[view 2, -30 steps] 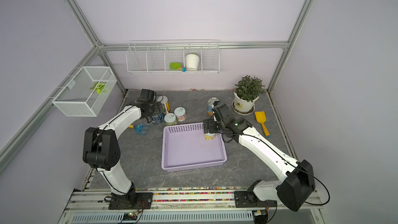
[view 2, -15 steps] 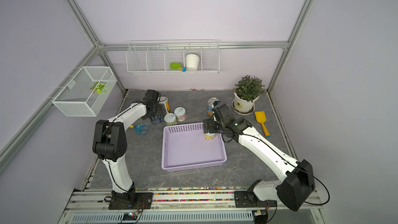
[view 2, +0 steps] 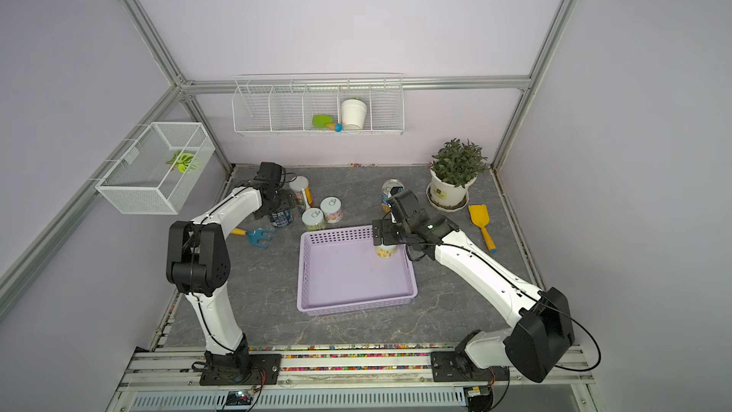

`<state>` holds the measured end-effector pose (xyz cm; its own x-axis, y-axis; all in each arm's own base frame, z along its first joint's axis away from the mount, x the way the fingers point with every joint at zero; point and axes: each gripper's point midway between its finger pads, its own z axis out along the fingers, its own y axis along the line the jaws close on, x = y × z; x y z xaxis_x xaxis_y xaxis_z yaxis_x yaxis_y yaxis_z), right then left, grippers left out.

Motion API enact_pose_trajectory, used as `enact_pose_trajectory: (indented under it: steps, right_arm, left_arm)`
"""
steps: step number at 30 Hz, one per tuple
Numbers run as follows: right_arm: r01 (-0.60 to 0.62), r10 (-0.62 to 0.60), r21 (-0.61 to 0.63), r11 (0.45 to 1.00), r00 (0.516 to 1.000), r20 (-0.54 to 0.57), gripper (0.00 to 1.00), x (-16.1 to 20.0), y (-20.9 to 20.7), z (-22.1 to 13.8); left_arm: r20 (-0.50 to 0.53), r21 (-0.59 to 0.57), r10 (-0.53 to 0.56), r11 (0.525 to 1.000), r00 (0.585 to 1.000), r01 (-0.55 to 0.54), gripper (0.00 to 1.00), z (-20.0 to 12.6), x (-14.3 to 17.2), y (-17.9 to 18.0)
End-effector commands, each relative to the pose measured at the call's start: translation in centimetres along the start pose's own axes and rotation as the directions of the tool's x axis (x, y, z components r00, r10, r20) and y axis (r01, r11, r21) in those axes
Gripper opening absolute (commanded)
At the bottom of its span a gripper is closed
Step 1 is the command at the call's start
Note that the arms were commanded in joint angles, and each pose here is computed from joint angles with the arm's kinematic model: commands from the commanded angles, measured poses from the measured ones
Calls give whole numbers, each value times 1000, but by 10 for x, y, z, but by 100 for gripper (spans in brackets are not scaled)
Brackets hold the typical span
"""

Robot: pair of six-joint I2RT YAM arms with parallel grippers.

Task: Put the canned food in the basket
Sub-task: Pick up the canned food from the center of the board.

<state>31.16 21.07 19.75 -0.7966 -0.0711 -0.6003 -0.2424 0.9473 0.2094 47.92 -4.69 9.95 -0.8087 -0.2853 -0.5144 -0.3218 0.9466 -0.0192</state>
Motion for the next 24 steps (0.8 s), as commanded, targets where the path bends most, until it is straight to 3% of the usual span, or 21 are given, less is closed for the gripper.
enact_pose_trajectory:
  steps: [1,6,9,16,24]
  right_arm:
    - [-10,10,-6,1000,1000,6,99,-5,2,-3]
    - [-8,8,-5,1000,1000,4,98,-5,2,-3]
    - [-7,8,-7,1000,1000,5,98,-5,3,-3]
    - [-7,7,-2,1000,1000,-3,98,-4,2,0]
    - [-5,5,6,1000,1000,-11,98,-3,1,3]
  left_arm:
    - [16,29,-36,999,999,35,83,-5,-12,0]
    - [5,42,-49,998,999,49,73,-3,-11,1]
    - [11,32,-74,997,997,73,71,-13,-13,5]
    - [90,39,-138,990,986,135,70,-66,-13,18]
    - [166,54,-83,996,983,75,68,-125,-12,-5]
